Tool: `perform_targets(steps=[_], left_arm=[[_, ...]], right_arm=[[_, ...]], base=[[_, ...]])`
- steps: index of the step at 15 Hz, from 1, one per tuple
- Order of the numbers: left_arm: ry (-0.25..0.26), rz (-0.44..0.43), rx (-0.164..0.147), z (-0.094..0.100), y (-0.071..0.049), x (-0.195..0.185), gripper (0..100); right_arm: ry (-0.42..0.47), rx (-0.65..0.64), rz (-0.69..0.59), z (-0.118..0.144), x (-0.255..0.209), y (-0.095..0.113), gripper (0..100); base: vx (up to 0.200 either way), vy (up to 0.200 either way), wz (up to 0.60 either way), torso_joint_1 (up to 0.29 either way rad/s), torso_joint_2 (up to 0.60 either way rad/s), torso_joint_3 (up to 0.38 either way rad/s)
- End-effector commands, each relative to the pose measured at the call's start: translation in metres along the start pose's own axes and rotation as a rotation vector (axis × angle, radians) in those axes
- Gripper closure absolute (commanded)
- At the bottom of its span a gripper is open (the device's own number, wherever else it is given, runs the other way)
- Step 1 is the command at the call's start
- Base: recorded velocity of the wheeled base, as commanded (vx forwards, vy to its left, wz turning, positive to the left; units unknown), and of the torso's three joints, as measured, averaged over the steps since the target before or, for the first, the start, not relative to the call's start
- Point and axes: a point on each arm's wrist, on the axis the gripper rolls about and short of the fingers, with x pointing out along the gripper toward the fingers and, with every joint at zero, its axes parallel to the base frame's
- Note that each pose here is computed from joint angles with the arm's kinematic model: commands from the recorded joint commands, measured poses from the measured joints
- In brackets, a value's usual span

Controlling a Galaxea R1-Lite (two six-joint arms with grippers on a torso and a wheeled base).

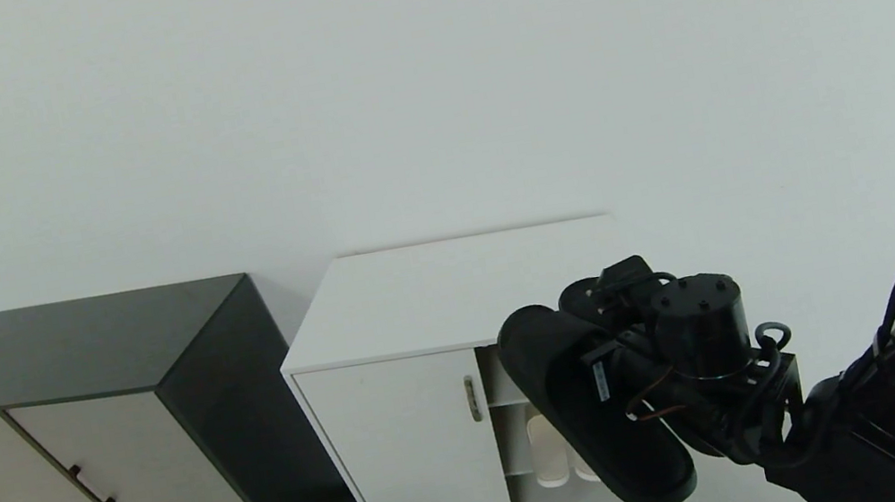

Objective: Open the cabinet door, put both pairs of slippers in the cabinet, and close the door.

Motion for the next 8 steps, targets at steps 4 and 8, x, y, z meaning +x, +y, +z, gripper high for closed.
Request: perform_targets(steps=[4,8], left_arm=[[0.001,0.000,0.000,0.0000,0.0000,0.0001,100],[0.002,0.000,0.001,-0.0001,0.0000,0.0001,100]], right_arm=[[0.004,-0.002,0.002,-0.0014,0.0002,0.0007,100],[0.006,-0.003,0.002,-0.0019,0.0004,0.0007,100]], base=[[0.000,0.000,0.00,0.000,0.00,0.000],[0.000,0.000,0.00,-0.134,0.30,0.156]])
